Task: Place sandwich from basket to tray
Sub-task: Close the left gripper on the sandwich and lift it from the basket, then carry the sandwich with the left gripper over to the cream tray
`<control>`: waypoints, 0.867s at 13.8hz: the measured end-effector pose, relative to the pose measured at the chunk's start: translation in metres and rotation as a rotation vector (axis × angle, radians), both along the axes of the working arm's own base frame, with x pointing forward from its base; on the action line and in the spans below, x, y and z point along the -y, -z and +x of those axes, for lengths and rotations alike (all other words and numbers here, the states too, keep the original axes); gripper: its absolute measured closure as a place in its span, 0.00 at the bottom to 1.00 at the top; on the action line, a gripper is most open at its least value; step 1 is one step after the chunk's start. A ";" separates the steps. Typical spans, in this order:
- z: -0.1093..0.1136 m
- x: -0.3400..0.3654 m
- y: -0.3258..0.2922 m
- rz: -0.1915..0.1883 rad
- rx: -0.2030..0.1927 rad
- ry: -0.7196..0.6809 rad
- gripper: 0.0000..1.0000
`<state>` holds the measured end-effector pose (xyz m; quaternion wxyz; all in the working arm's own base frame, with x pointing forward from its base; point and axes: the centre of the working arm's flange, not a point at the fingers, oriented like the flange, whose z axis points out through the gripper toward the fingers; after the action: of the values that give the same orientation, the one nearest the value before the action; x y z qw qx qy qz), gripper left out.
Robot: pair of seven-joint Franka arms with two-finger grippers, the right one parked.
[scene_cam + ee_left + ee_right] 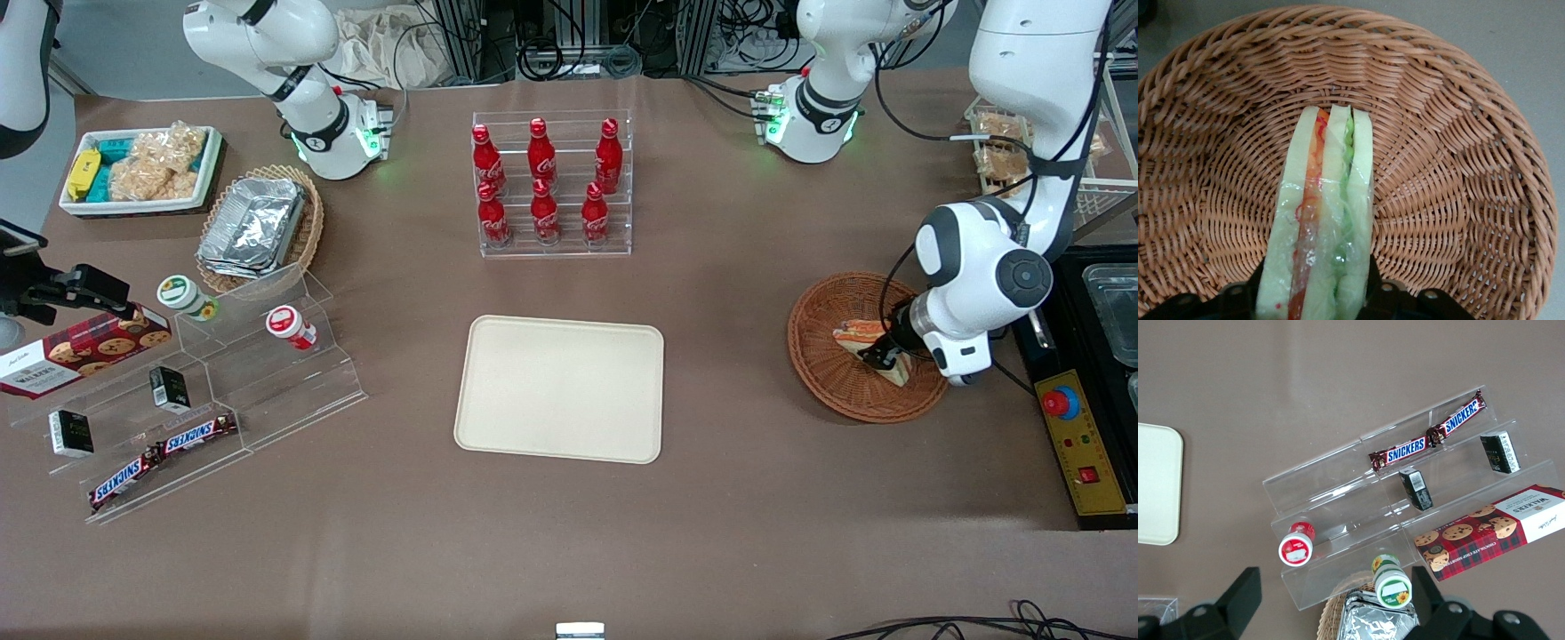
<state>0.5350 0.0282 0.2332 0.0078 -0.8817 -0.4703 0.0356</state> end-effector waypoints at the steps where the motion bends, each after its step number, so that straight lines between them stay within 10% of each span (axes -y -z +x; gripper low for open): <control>1: 0.000 0.000 -0.002 0.006 -0.006 0.011 0.54; 6: 0.015 0.013 -0.097 -0.006 -0.077 0.191 0.67; 12: 0.028 0.167 -0.184 -0.080 -0.007 0.488 0.80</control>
<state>0.5626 -0.1391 0.4168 -0.0174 -0.9687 -0.2417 0.0542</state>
